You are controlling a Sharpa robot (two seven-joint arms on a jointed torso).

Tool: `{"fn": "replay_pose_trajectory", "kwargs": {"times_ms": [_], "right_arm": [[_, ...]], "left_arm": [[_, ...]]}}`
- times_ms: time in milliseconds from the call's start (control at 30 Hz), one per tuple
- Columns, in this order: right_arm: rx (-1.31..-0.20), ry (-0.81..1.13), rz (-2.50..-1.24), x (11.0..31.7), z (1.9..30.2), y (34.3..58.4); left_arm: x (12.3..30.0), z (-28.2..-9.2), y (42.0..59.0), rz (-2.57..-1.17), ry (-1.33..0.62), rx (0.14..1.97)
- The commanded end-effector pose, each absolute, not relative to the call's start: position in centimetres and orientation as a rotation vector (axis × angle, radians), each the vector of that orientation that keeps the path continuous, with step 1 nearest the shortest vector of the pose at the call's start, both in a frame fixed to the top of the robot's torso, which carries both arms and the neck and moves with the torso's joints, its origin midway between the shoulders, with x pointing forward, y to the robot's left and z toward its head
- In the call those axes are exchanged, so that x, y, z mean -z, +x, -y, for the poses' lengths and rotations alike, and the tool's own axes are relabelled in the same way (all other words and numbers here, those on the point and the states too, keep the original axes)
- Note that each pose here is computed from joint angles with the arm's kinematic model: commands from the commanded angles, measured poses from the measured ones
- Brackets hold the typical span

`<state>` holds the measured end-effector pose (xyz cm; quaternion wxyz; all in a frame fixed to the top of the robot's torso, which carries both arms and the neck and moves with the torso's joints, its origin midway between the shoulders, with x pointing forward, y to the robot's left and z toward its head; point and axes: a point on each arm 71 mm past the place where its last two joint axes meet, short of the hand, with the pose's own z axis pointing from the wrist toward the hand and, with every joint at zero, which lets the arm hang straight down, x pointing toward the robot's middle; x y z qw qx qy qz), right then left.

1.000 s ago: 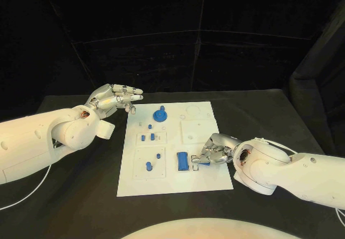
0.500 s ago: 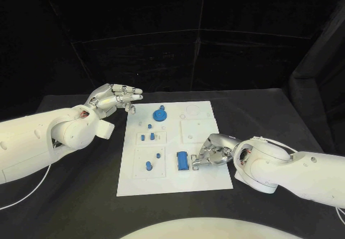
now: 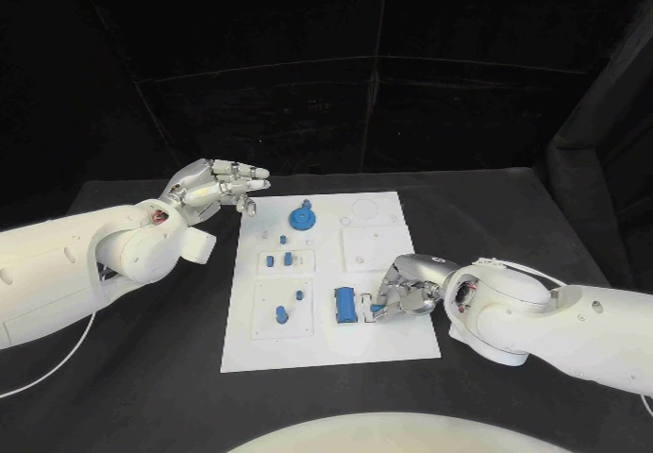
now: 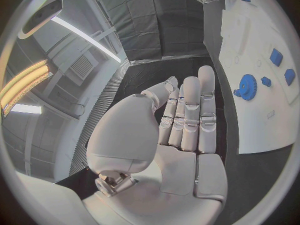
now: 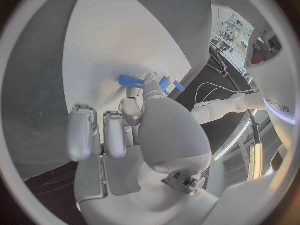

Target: Assemble the parts on the task board

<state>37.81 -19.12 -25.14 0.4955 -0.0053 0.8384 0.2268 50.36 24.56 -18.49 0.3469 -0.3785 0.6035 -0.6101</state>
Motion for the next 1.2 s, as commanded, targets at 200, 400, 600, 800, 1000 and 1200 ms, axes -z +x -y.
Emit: {"fn": "replay_pose_trajectory", "kwargs": {"times_ms": [200, 400, 600, 800, 1000, 1200], "right_arm": [[-0.517, -0.109, -2.009, 25.11, 19.31, 37.90], [-0.519, -0.118, -2.012, 25.14, 19.37, 37.90], [-0.522, -0.126, -2.022, 25.21, 19.33, 37.86], [-0.524, -0.120, -2.015, 25.18, 19.28, 37.91], [-0.528, -0.107, -1.995, 25.04, 19.27, 37.97], [-0.560, -0.043, -1.994, 24.86, 19.28, 37.82]], "left_arm": [[18.36, -24.50, 50.34, -1.566, -0.981, 1.595], [18.37, -24.49, 50.34, -1.567, -0.981, 1.595], [18.38, -24.48, 50.34, -1.568, -0.982, 1.595], [18.38, -24.48, 50.34, -1.568, -0.981, 1.595], [18.38, -24.48, 50.34, -1.568, -0.981, 1.595], [18.39, -24.49, 50.35, -1.568, -0.982, 1.595]]}}
